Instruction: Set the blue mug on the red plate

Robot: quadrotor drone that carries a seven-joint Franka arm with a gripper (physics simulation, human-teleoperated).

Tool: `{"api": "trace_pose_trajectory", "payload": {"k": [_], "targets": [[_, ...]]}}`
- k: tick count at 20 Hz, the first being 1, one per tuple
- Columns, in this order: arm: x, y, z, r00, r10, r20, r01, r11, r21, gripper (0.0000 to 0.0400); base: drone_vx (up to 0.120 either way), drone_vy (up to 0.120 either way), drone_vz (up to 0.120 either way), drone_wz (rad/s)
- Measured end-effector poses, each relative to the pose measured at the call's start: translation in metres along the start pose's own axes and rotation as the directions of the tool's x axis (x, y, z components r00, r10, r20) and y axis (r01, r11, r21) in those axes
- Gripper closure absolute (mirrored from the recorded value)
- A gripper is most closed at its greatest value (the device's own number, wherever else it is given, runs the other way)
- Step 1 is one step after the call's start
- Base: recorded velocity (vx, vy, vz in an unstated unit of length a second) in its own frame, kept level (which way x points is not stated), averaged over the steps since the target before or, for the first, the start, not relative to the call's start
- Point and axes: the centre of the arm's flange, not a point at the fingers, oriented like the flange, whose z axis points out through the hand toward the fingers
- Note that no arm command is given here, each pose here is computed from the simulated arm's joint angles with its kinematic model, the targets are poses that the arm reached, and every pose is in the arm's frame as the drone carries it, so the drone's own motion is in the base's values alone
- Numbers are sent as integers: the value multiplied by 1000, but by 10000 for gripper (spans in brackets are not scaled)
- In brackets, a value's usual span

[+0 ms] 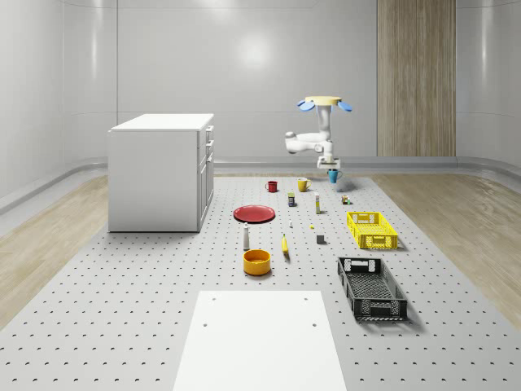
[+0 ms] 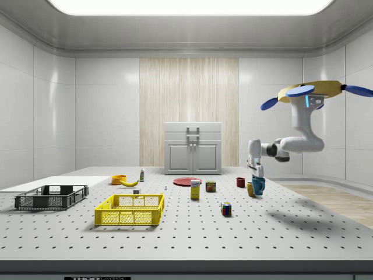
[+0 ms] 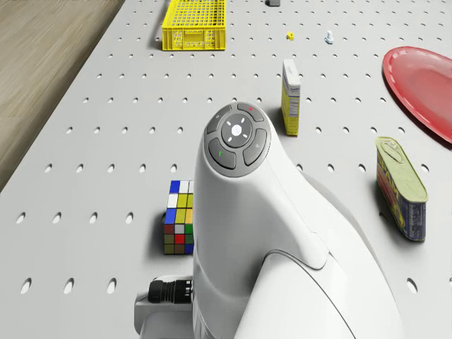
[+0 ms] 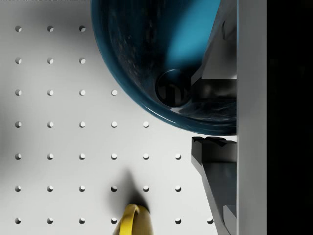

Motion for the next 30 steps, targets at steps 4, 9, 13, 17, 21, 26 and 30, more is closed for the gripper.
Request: {"api": "trace_pose_trajectory", "payload": {"k": [4,9,13,17,21,26,30], "targets": [[0,0,-1,1000,0,0,0,1000,0,300,120,-120,120,0],[0,0,-1,1000,0,0,0,1000,0,300,120,-120,120,0],[0,0,-1,1000,0,0,0,1000,0,300,120,-120,120,0],[0,0,-1,1000,0,0,0,1000,0,300,120,-120,0,0],[0,0,-1,1000,0,0,0,1000,0,300,120,-120,0,0],[0,0,-1,1000,0,0,0,1000,0,300,120,-120,0,0],[0,0,-1,1000,0,0,0,1000,0,300,120,-120,0,0]]}}
